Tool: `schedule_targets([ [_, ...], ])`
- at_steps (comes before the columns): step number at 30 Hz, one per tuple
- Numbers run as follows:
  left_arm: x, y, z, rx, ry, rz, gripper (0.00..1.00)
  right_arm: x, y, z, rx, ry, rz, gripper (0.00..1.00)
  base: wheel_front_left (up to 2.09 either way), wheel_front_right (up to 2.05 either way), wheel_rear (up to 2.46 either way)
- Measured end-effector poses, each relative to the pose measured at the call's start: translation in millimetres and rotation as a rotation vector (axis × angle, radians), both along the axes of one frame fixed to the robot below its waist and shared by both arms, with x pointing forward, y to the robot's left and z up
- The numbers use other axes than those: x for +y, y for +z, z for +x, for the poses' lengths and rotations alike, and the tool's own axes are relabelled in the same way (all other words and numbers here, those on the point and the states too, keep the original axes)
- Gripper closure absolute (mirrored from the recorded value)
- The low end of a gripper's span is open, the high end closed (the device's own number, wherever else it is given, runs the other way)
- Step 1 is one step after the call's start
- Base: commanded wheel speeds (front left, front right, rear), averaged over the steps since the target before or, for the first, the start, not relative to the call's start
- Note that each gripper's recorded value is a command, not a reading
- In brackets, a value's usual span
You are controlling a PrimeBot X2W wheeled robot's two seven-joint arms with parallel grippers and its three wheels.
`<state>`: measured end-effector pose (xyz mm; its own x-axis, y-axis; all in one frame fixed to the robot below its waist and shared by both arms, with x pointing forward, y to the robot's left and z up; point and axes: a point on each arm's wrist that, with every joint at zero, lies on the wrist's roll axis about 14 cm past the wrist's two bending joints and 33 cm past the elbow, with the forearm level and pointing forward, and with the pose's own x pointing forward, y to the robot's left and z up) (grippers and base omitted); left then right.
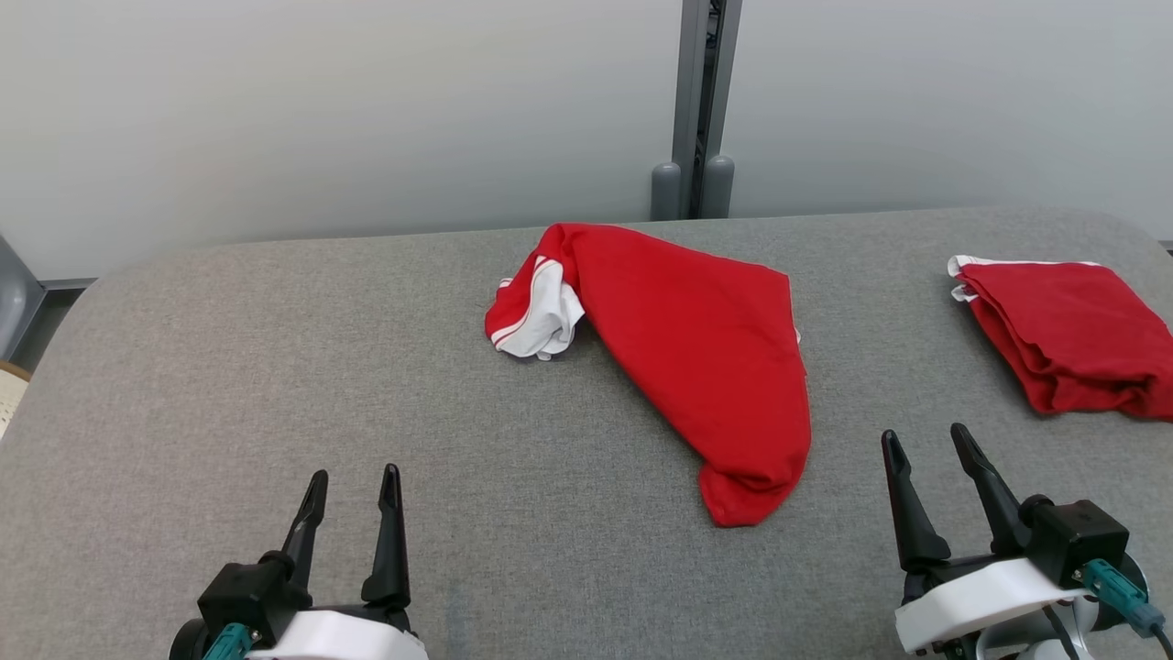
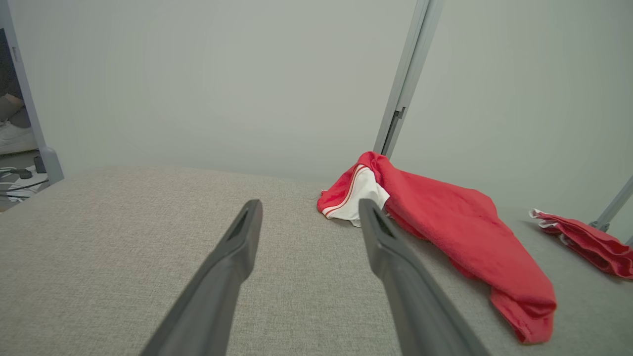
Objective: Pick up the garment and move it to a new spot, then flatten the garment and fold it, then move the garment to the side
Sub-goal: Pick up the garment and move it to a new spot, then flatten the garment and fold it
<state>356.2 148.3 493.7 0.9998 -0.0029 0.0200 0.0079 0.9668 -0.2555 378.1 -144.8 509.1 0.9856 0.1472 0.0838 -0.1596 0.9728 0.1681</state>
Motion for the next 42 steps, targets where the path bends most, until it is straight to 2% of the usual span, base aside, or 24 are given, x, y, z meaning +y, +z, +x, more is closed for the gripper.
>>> schedule_targets([
  [18,3,-6,-2,0.015,0.009,0.002,0.0,6,-5,5,0.017,0.019,-0.014,0.0,0.0,0.0,0.0],
  [33,19,-18,-4,0.056,0.063,-0.006,0.0,49,-102,10,0.38,0.164,-0.064,0.0,0.0,0.0,0.0],
  [42,36,-27,-10,0.086,0.119,-0.005,0.0,70,-133,24,0.477,0.215,-0.071,0.0,0.0,0.0,0.0],
])
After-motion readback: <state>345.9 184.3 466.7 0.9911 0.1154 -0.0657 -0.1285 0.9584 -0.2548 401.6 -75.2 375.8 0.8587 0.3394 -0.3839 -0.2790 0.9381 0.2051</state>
